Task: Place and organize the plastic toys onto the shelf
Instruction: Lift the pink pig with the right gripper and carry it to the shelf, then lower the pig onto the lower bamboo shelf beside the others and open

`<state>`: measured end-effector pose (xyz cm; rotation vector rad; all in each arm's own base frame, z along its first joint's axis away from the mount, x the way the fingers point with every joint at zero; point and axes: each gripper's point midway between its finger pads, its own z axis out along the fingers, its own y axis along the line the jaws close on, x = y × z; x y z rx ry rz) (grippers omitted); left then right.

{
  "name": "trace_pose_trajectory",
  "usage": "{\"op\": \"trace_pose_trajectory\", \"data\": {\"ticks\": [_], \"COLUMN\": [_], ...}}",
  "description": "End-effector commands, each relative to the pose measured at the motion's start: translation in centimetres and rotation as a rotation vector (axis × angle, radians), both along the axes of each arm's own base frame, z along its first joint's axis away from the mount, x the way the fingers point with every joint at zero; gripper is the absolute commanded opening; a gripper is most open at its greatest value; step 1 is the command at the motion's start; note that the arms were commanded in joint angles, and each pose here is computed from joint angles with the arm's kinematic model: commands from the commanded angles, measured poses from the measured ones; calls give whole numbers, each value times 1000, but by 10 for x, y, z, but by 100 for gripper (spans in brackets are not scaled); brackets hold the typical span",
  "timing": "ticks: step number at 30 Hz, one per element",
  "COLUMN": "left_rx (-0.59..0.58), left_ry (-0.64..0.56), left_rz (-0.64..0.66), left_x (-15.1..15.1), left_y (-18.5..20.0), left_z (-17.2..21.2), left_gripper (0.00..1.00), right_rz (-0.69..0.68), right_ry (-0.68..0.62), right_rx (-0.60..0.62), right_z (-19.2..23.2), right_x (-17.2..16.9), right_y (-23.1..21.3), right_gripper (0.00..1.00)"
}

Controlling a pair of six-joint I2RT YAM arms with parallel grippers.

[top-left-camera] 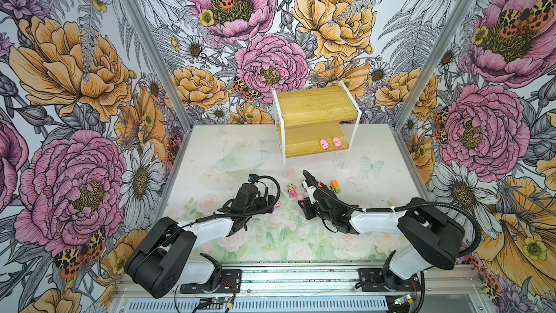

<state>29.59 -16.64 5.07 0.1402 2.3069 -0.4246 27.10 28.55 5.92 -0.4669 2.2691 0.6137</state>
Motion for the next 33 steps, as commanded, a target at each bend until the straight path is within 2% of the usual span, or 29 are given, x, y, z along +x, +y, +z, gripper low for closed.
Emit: {"op": "trace_pose_trajectory", "data": {"ticks": [1,5,10,19,23,33], "left_rx": [5,5,6,8,7,9], "left_ry": [4,5,6,4,3,3], "left_rz": [-19,-21,-19,-17,-15,-14], "left_x": [-1,-1,0,0,0,0], "left_y": [-4,-4,-4,-4,-3,-3], "left_z": [-1,-1,-2,-1,-1,-1], "left_gripper": [99,99,99,99,99,99], "right_rz": [9,5,-36,-18,-23,-17], "right_ry": [-61,-121,-202,-319,-347,-352], "right_rx": [0,41,106,65,55,25], "right_z": [28,62,106,166,177,173], "right_x": [6,17,46,87,104,144], "right_y": [0,-6,-29,-44,-42,-35], "right_gripper": [26,26,26,27,27,26]}}
